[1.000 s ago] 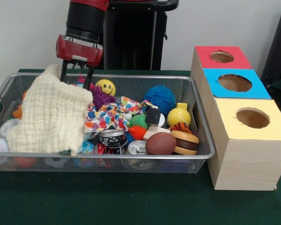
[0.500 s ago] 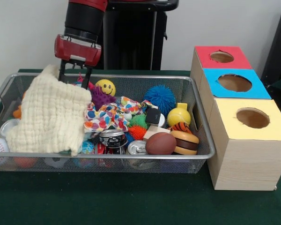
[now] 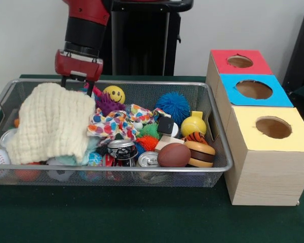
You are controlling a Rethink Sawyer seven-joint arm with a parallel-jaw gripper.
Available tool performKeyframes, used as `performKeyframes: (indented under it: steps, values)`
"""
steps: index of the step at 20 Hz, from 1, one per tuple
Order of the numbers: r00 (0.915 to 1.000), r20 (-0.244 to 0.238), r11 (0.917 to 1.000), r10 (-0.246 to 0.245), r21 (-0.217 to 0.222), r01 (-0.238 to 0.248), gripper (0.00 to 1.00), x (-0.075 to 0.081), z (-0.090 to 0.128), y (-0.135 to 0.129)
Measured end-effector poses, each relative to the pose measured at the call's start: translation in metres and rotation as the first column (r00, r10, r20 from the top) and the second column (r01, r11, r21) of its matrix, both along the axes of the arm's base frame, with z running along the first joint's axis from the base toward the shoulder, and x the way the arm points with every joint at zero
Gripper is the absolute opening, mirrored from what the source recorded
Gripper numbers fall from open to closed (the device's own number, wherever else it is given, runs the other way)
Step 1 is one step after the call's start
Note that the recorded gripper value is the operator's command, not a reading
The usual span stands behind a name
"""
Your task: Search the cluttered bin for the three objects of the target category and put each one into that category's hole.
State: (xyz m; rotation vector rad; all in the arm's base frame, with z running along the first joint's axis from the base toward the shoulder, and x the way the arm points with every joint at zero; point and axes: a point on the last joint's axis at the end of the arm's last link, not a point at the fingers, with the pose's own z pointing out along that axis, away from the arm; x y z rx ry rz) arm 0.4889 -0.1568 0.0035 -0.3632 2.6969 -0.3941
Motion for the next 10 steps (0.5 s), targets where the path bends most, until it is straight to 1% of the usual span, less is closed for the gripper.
performKeyframes:
  steps: [2,4,5,6,7,10]
  values:
    - [0.9999,-0.008,0.9999,-0.014,0.008,0.014,1.00,-0.005,-0.010,-0.007]
    - [0.9998,-0.008,0.9997,-0.017,0.016,0.017,1.00,-0.007,-0.019,-0.011]
    - [0.9998,0.015,0.9997,-0.011,0.020,0.010,1.00,-0.004,-0.020,-0.012]
    - [0.9997,0.023,0.9997,-0.009,0.021,0.008,1.00,-0.003,-0.019,-0.012]
    - [0.9989,0.047,0.9996,0.000,0.029,-0.001,1.00,0.001,-0.022,-0.012]
    - [0.9988,0.049,0.9991,-0.002,0.041,0.000,1.00,-0.003,-0.030,-0.012]
